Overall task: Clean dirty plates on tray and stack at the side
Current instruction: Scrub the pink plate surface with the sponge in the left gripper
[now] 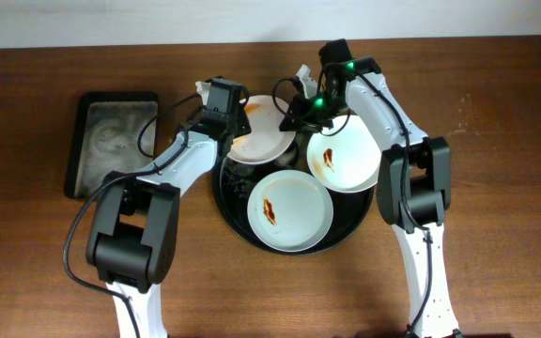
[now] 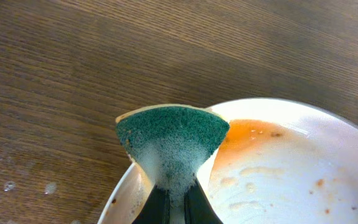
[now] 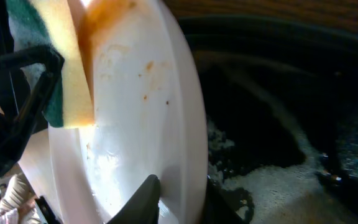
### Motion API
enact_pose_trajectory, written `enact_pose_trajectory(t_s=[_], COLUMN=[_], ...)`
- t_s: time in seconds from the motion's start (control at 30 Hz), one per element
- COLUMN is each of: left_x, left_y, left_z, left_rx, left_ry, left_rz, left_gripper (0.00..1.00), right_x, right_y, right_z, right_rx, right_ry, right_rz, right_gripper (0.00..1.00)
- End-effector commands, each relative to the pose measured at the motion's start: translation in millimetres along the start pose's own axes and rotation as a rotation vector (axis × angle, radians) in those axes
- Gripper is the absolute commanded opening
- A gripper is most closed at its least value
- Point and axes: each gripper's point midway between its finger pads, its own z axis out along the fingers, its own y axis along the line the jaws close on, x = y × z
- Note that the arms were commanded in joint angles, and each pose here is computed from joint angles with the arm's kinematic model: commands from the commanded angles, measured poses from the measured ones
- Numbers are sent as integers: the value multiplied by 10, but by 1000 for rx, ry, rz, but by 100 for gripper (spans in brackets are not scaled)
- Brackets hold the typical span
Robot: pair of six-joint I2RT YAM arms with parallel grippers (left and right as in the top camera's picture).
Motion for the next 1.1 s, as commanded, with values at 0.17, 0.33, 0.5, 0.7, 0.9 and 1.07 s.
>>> enact_pose_trajectory(t_s=[0.17, 0.33, 0.5, 0.7, 0.9, 1.07], left_x=[-52, -577, -755, -689, -504, -403], left_y=[-149, -354, -474, -597, -785, -806], left_z=[-105, -687, -975, -1005, -775, -530], left_rx=[62, 141, 203, 254, 336, 341], left_ry=[-2, -148, -196, -173, -116, -94], left_rz=[32, 65, 59, 71, 32, -47], left_gripper=[1, 1, 1, 1, 1, 1], right_x=[-31, -274, -339, -329, -313, -282], right_y=[17, 47, -10, -91, 127, 173], right_z=[-13, -395, -924, -1399, -1430, -1385], right_rx=[-13, 152, 401, 649, 794, 789], right_ry=[-10, -109, -163, -241, -287, -285], right_rz=[-11, -39, -36, 44, 9, 24], right_gripper=[4, 4, 4, 4, 4, 4])
